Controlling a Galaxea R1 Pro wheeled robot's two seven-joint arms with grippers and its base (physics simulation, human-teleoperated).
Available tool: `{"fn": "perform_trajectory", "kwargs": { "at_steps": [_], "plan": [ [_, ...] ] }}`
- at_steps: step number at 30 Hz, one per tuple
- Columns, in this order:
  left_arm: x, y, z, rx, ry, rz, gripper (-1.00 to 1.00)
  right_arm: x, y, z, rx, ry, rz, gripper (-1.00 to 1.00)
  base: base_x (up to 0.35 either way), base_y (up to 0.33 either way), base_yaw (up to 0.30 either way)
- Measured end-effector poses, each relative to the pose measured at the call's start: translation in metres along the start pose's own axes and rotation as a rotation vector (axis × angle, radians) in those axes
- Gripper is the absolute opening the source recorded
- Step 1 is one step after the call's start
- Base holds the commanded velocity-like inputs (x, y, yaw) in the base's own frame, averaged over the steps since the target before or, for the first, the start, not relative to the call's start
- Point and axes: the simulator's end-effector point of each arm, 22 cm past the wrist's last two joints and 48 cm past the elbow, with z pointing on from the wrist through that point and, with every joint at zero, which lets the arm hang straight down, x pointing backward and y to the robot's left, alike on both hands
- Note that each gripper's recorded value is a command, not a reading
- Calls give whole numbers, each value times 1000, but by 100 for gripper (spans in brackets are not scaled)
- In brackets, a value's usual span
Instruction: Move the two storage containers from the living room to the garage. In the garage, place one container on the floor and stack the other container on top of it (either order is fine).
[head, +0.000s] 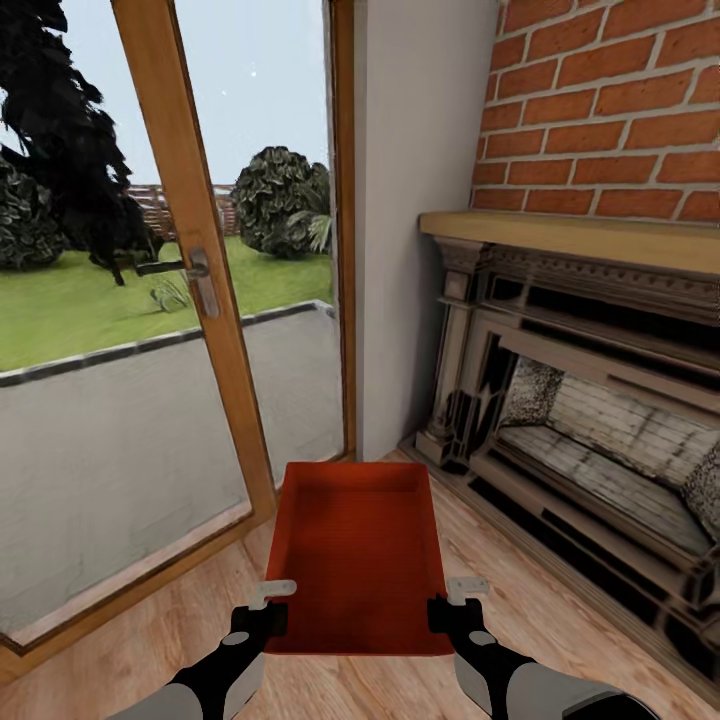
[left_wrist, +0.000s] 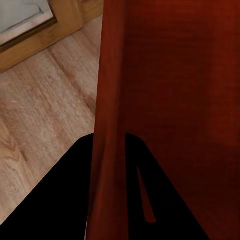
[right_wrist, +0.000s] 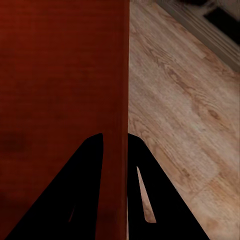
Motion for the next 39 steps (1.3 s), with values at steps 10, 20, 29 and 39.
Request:
{"fn": "perform_trajectory", "kwargs": {
  "at_steps": [10, 20, 29, 39],
  "plan": [
    [-8, 0, -3, 1, -15, 0, -100, -8, 0, -3, 0, -15, -1, -100, 0, 0, 0],
    [-16, 0, -6, 2, -31, -1, -100, -16, 0, -6, 0, -31, 0, -100, 0, 0, 0],
    [-23, -1, -9, 2, -44, -2, -100, -24, 0, -8, 0, -44, -1, -100, 0, 0, 0],
    [-31, -1, -13, 3, -60, -3, -100, -32, 0, -11, 1, -60, -1, -100, 0, 0, 0]
  ]
}}
